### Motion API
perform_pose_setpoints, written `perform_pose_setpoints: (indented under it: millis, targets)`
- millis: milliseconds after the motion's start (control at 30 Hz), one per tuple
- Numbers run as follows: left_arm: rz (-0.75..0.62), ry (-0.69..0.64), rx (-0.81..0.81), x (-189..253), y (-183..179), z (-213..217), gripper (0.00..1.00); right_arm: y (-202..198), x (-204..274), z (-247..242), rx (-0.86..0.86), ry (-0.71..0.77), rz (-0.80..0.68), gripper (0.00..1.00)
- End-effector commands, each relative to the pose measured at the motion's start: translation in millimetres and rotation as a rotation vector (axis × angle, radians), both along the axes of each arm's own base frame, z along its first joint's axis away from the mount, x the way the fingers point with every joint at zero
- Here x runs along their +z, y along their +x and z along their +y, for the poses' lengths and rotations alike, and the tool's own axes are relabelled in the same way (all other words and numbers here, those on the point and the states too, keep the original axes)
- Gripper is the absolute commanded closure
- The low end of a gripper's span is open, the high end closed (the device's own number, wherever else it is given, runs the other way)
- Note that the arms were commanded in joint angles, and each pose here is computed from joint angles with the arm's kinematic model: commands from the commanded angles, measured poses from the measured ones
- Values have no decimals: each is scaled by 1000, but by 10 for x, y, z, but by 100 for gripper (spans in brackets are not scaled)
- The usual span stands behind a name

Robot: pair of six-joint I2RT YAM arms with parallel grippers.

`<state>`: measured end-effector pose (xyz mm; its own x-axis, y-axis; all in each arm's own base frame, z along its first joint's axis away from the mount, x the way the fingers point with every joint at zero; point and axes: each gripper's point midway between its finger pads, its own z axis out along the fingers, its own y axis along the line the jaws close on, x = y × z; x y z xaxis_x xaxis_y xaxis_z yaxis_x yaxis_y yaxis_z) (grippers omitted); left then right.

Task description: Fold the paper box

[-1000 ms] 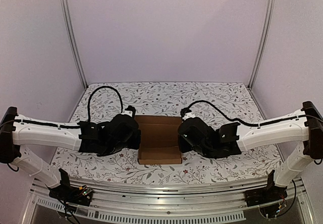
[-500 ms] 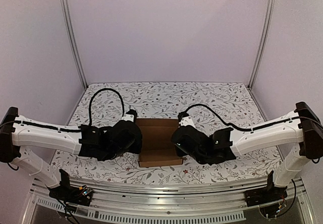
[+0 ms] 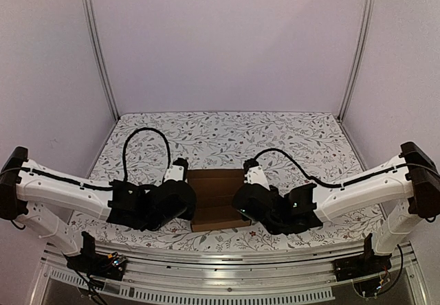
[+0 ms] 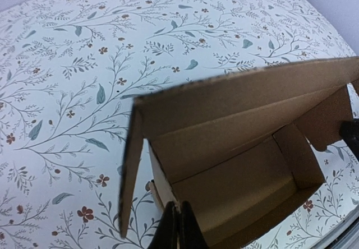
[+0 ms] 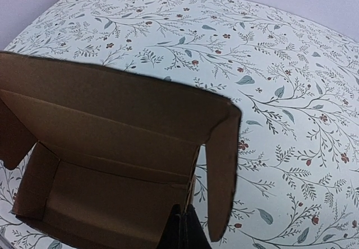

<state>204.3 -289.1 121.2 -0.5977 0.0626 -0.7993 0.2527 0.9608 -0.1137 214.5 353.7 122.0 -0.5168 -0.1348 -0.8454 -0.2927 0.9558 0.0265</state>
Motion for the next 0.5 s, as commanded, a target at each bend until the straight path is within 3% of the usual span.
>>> perform_pose_setpoints:
  millis: [0,467]
  targets:
    - [37,15,-43,-153,-221,-73,100,-138,-122,45,25,11,23,100]
    - [13,71,6,-330,-467,-8,100,-310,-254,-82,13,17,30,100]
